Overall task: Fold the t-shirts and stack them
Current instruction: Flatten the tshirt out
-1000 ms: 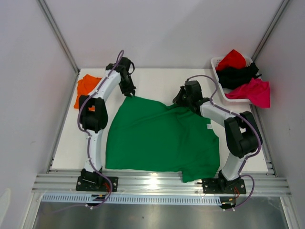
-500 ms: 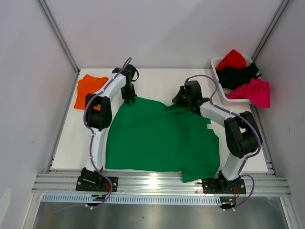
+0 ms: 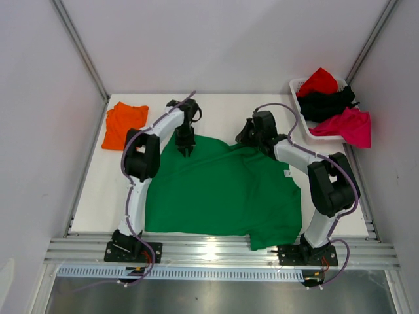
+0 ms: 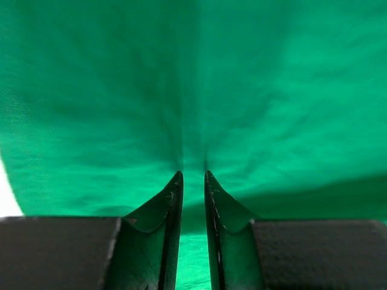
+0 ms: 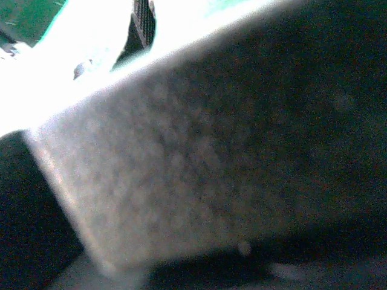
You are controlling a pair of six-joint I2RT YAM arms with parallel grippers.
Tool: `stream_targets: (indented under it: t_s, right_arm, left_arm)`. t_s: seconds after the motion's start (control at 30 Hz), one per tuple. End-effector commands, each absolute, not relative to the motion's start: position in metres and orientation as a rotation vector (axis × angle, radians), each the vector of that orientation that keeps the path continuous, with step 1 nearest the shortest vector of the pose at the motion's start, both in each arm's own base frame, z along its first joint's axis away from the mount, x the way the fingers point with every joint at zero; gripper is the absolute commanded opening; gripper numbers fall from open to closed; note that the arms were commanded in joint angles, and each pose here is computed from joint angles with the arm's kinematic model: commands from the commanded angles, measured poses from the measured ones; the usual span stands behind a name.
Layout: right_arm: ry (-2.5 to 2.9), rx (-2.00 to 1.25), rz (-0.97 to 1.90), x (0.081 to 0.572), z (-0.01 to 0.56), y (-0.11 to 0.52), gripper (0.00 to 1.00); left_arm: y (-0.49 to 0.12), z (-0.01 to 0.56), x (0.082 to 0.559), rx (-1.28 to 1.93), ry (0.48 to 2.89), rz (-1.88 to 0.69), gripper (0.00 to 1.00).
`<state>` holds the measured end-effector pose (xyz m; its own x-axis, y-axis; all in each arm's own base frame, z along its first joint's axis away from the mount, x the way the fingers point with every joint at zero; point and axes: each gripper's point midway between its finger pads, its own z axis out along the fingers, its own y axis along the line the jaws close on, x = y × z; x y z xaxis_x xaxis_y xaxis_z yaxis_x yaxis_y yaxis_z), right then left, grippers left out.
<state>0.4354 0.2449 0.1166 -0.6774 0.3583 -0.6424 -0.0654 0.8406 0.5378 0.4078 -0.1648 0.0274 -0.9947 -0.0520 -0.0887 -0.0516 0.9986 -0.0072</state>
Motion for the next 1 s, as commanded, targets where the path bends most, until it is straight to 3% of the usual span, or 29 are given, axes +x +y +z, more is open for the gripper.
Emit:
stream_targets:
  t_s: [0.0, 0.37, 0.97]
  right_arm:
    - [2.145, 0.197, 0.722, 0.443, 0.142, 0.252, 0.03]
    - [2.141, 0.199, 0.721, 0.440, 0.142, 0.250, 0.03]
    - [2.149, 0.203, 0.712, 0.439, 0.138, 0.246, 0.03]
  left_arm:
    - [-0.175, 0.045, 0.402, -0.037, 3.020, -0.104, 0.24]
    - [-0.187, 0.034, 0.392, -0.010, 3.059, -0.136, 0.24]
    - [-0.163, 0.026, 0.386, -0.104, 3.050, 0.049, 0.23]
